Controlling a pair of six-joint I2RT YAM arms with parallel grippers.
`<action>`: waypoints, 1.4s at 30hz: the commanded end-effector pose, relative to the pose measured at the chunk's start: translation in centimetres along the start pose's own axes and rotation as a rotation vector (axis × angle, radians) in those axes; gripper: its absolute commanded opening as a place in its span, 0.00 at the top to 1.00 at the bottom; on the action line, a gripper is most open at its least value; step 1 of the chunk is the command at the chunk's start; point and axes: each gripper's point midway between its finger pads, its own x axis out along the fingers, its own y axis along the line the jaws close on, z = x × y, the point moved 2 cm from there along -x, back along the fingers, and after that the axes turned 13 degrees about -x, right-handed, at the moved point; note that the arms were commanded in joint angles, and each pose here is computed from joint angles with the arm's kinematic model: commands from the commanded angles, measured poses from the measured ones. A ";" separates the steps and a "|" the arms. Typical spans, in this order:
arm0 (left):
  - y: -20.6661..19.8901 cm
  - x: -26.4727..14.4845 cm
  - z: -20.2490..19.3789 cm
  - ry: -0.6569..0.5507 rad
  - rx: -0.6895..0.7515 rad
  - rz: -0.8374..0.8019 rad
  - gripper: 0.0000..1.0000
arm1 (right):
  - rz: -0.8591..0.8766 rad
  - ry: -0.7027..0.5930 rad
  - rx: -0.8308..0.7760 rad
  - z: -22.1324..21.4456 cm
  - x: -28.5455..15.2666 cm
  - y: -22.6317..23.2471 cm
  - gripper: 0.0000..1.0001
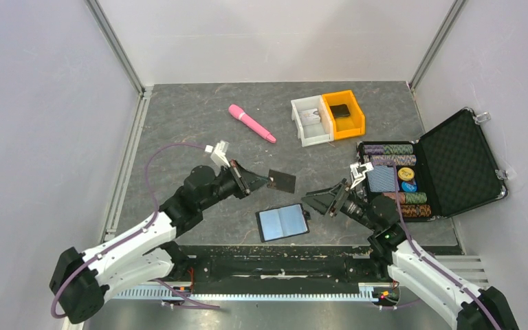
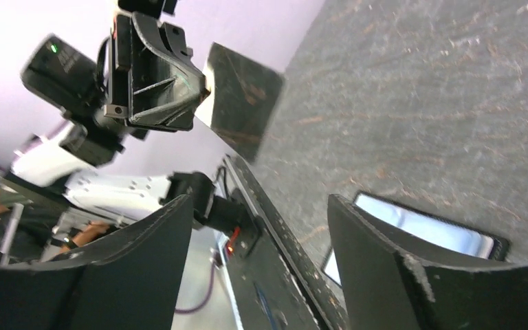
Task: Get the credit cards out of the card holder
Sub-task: Remove the credit card from the card holder.
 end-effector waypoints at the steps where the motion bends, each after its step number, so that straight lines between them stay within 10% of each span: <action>1: -5.6 -1.3 3.9 -0.232 -0.084 -0.252 0.98 | 0.099 -0.184 0.062 4.6 0.7 2.8 0.31; 5: -6.0 -2.1 4.5 -0.285 -0.101 -0.325 0.98 | 0.199 -0.206 0.091 6.0 1.2 4.6 0.53; 13: -5.7 -2.9 4.7 -0.311 -0.119 -0.355 0.98 | 0.204 -0.209 0.114 7.7 3.6 4.8 0.43; 42: -4.9 -4.0 4.7 -0.338 -0.147 -0.364 0.98 | 0.218 -0.175 0.208 7.7 7.9 5.3 0.75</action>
